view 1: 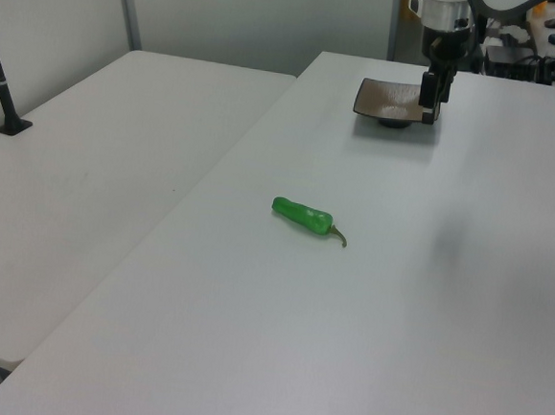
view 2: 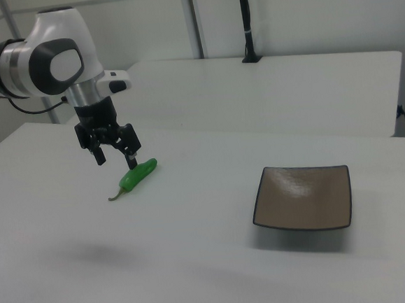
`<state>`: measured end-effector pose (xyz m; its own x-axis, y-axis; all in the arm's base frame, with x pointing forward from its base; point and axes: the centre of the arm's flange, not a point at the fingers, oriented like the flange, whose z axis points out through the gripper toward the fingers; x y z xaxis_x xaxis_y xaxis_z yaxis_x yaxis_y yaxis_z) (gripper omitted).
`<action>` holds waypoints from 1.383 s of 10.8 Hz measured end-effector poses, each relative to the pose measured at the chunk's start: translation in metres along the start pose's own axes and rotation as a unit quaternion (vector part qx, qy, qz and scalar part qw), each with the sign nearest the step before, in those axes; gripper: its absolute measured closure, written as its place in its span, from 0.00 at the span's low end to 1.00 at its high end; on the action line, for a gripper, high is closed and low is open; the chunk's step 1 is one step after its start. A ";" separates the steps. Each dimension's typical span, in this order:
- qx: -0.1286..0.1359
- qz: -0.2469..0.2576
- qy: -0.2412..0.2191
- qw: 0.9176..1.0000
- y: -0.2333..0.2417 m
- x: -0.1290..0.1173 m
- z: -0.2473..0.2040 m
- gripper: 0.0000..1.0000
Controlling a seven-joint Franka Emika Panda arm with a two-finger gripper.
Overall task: Chili peppers are placed on a ceramic plate
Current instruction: 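Move the open gripper toward the green chili pepper, then lower the gripper onto the green chili pepper and close it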
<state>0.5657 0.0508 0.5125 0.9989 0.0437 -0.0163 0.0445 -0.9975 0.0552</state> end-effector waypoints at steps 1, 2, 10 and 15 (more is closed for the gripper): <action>0.002 0.004 0.000 1.000 0.000 0.000 0.001 0.00; 0.003 0.016 0.000 1.000 -0.001 0.001 0.001 0.00; 0.049 0.208 0.098 0.972 -0.040 0.064 0.064 0.00; 0.091 0.225 0.137 0.960 -0.107 0.110 0.137 0.00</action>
<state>0.6694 0.1545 0.3685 0.8840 -0.4058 0.2323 -0.3710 -0.9111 -0.1798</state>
